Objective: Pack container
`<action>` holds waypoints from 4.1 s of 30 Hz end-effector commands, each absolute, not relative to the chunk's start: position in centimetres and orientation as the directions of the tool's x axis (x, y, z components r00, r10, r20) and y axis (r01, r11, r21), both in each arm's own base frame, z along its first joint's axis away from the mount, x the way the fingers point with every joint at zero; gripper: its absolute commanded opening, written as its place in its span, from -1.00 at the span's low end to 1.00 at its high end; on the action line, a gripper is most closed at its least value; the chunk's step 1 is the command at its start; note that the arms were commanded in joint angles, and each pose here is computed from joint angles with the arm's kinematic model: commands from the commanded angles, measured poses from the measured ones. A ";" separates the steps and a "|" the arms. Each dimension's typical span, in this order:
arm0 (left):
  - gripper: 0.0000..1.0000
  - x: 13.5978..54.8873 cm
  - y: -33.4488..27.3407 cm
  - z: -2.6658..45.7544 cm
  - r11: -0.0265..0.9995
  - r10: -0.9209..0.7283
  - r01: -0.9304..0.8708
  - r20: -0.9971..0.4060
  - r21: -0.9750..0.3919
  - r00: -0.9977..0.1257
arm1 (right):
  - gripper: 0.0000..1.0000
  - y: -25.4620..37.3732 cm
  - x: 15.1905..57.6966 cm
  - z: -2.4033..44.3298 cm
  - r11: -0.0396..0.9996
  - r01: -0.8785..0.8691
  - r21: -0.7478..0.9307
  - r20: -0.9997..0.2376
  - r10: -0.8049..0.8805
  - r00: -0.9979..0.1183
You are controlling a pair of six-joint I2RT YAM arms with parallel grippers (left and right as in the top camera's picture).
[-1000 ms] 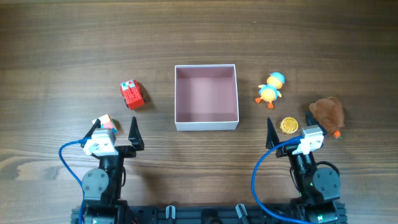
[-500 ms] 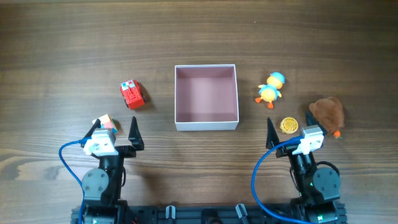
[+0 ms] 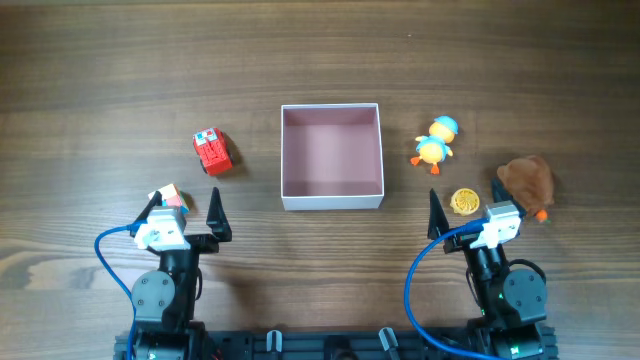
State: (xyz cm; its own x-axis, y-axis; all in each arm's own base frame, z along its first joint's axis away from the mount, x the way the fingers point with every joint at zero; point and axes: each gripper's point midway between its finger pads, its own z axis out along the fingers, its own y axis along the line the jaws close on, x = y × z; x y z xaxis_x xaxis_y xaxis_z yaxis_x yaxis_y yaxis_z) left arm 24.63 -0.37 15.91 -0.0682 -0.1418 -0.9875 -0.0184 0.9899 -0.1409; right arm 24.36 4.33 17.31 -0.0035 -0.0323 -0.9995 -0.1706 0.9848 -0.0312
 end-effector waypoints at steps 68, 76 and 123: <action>1.00 37.6 -1.3 4.2 0.899 -0.437 -0.436 -0.125 -0.038 -0.891 | 1.00 2.5 33.4 19.8 0.996 0.072 0.056 -0.348 0.087 -0.933; 1.00 38.2 -1.3 3.2 0.899 -0.437 -0.436 -0.129 -0.039 -0.890 | 0.99 2.5 33.2 19.8 0.996 0.072 0.054 -0.344 0.087 -0.935; -0.92 37.6 -17.0 19.9 0.987 -0.067 0.018 -0.514 -0.158 -0.855 | 0.99 0.7 33.6 20.1 0.987 0.153 0.046 -0.363 0.159 -0.918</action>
